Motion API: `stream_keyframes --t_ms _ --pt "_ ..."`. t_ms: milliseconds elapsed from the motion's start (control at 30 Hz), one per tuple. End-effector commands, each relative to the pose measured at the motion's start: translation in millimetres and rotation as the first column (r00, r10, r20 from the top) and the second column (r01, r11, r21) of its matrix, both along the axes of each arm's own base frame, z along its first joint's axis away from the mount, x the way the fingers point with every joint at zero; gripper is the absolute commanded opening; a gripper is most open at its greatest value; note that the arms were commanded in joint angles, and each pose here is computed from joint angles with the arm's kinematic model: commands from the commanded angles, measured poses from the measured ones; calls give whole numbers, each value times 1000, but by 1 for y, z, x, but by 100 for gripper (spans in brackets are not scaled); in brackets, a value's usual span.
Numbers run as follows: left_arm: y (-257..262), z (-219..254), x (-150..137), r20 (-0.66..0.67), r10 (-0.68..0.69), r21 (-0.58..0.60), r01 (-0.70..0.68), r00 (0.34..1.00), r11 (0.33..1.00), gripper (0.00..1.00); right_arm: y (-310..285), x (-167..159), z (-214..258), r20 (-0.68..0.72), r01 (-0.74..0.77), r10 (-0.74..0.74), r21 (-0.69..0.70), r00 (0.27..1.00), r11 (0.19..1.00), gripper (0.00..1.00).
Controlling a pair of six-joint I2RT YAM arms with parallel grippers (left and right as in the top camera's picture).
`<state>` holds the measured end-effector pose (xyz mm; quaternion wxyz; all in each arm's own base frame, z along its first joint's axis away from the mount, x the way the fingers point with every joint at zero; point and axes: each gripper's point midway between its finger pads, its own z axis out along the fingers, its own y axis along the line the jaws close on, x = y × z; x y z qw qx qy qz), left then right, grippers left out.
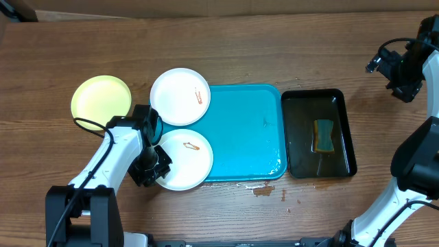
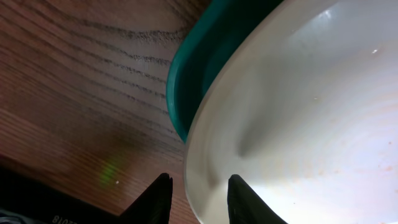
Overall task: Clean dirty plates on tray and stack at the side
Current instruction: 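Grip the lower white plate's rim and slide it right across the blue tray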
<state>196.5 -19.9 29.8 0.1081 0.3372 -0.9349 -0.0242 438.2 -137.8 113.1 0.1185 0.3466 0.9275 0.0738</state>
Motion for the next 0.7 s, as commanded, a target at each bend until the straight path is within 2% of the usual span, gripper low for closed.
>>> stream_keyframes --t_ms 0,133,300,533,667 --pt "6 -1 -3 6 -12 24 12 1000 1000 31 0 4 17 43 3 -3 -9 999 1000 100" --pt "6 -3 -5 2 -12 23 11 1000 1000 20 0 4 17 43 3 -3 -9 999 1000 100" --pt "5 -3 -5 2 -12 18 12 1000 1000 19 0 4 17 43 3 -3 -9 999 1000 100" --pt "0 -3 -5 2 -13 -11 13 1000 1000 9 0 4 17 43 3 -3 -9 999 1000 100" --pt "-7 -3 -3 17 -77 -67 78 997 995 4 0 4 17 43 3 -3 -9 999 1000 100"
